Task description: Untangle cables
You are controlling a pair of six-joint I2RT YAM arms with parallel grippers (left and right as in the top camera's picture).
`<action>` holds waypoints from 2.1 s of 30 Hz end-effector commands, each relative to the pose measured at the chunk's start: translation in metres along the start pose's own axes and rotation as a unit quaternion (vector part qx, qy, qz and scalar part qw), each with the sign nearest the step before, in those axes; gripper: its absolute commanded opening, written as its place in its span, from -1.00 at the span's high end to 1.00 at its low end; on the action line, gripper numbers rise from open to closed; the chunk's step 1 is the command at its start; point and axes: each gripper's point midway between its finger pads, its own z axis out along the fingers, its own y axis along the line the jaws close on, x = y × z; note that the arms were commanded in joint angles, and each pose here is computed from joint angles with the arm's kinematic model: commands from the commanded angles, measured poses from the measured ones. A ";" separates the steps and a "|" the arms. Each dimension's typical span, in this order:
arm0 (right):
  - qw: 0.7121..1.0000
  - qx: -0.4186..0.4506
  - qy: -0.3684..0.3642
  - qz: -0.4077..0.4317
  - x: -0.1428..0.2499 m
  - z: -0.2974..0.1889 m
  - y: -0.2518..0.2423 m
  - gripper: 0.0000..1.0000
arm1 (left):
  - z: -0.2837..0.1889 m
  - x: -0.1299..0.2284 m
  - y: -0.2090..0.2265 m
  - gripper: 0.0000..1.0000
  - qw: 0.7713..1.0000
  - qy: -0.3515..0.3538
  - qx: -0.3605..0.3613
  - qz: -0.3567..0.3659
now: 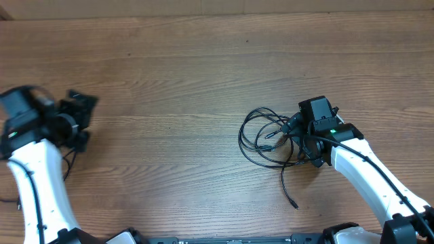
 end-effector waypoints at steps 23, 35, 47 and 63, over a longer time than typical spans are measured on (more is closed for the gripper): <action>0.996 -0.065 0.066 -0.001 0.021 -0.002 0.025 -1.00 | 0.030 0.205 -0.090 -0.99 0.895 0.114 0.043 0.429; 0.990 -0.125 0.018 -0.067 -0.018 -0.102 0.039 -0.99 | 0.033 0.278 -0.137 -0.99 0.794 0.107 0.155 0.577; 0.971 -0.215 -0.091 -0.041 -0.033 -0.202 0.014 -1.00 | 0.092 0.374 -0.126 -0.91 0.708 0.162 0.182 0.662; 0.980 -0.181 -0.078 -0.038 -0.018 -0.203 -0.014 -0.99 | 0.160 0.421 -0.097 -0.30 0.687 0.190 0.176 0.680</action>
